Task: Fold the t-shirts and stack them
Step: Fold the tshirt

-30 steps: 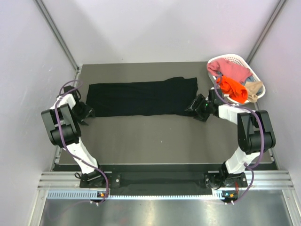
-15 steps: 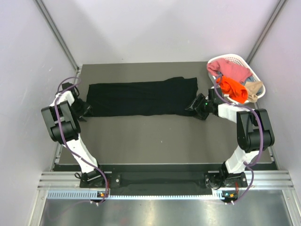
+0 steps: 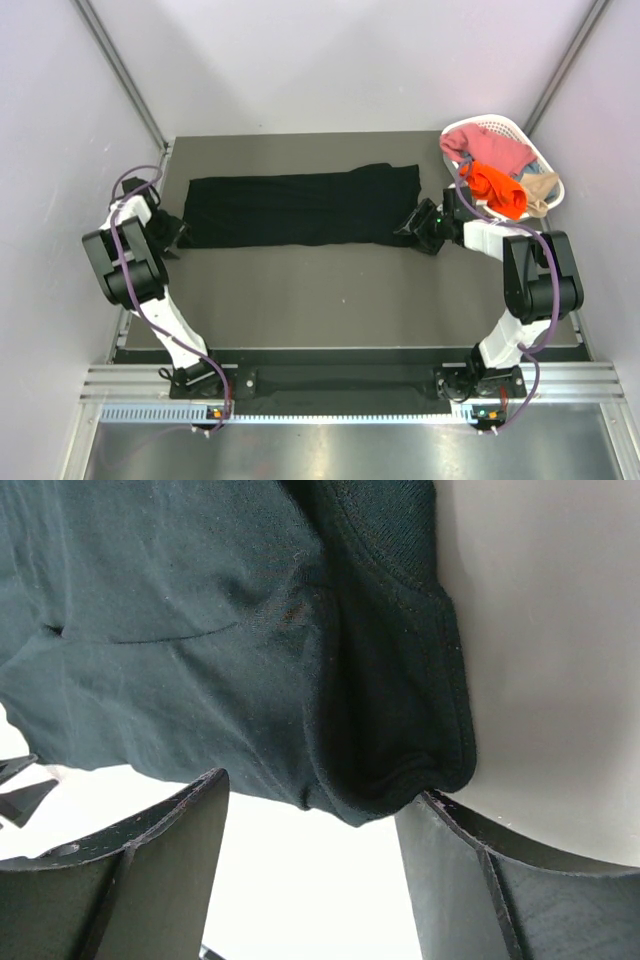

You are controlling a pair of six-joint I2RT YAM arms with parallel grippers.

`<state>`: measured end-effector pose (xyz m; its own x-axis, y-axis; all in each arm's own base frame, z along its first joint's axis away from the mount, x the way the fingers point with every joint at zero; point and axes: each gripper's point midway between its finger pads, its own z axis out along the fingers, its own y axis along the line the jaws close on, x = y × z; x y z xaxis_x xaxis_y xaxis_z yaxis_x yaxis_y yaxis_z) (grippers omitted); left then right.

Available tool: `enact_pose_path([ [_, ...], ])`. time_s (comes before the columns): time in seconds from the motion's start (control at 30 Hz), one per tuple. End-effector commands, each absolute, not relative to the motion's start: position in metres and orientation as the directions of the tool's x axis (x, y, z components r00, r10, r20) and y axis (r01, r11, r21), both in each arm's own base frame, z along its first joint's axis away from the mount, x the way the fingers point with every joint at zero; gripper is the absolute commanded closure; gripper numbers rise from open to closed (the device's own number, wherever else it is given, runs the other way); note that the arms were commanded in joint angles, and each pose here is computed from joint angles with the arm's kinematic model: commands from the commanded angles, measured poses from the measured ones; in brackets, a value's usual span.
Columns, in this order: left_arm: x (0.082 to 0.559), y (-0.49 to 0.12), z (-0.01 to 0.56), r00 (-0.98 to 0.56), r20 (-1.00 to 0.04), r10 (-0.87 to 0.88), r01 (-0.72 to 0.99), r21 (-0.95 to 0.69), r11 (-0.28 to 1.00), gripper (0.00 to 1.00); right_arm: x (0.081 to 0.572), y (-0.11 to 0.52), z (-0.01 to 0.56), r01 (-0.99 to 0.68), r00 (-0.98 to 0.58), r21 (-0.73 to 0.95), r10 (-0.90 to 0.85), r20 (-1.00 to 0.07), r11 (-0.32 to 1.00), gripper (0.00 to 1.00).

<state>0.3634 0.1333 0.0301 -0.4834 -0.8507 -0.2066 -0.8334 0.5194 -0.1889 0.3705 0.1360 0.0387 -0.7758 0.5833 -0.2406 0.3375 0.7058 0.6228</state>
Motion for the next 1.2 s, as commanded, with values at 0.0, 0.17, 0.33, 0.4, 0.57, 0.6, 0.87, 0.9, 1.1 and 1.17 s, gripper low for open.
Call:
enact_pose_path([
  [0.0,0.387,0.140,0.042,-0.456,-0.239,-0.857,-0.825,-0.246,0.508,0.37,0.379,0.124,0.030,0.348,-0.765,0.586,0.583,-0.274,0.732,0.33],
  [0.17,0.387,0.139,0.028,-0.474,-0.208,-0.856,-0.827,-0.229,0.514,0.48,0.381,0.122,0.027,0.360,-0.759,0.580,0.591,-0.273,0.730,0.34],
  [0.33,0.383,0.142,0.022,-0.493,-0.209,-0.844,-0.823,-0.203,0.531,0.72,0.385,0.120,0.027,0.368,-0.756,0.565,0.591,-0.281,0.739,0.38],
  [0.4,0.382,0.143,0.020,-0.508,-0.207,-0.836,-0.818,-0.189,0.544,0.91,0.388,0.120,0.030,0.358,-0.756,0.563,0.585,-0.293,0.745,0.45],
  [0.57,0.371,0.141,0.024,-0.520,-0.219,-0.826,-0.818,-0.150,0.555,1.00,0.399,0.114,0.030,0.346,-0.764,0.527,0.559,-0.322,0.776,0.71],
  [0.6,0.363,0.135,0.020,-0.525,-0.199,-0.828,-0.821,-0.139,0.554,1.00,0.401,0.114,0.029,0.342,-0.767,0.521,0.553,-0.325,0.782,0.75],
  [0.87,0.306,0.059,0.020,-0.541,-0.128,-0.831,-0.823,-0.123,0.555,1.00,0.458,0.109,0.044,0.240,-0.764,0.470,0.464,-0.449,0.850,1.00],
  [0.9,0.292,0.041,0.015,-0.572,-0.109,-0.813,-0.808,-0.096,0.581,1.00,0.466,0.109,0.048,0.228,-0.760,0.468,0.457,-0.462,0.854,1.00],
  [1.1,0.254,-0.008,0.023,-0.592,-0.095,-0.800,-0.795,-0.093,0.600,1.00,0.524,0.104,0.071,0.138,-0.723,0.401,0.369,-0.584,0.905,0.98],
  [1.17,0.245,-0.017,0.029,-0.600,-0.093,-0.795,-0.788,-0.099,0.607,1.00,0.546,0.100,0.078,0.110,-0.697,0.365,0.333,-0.635,0.925,0.98],
])
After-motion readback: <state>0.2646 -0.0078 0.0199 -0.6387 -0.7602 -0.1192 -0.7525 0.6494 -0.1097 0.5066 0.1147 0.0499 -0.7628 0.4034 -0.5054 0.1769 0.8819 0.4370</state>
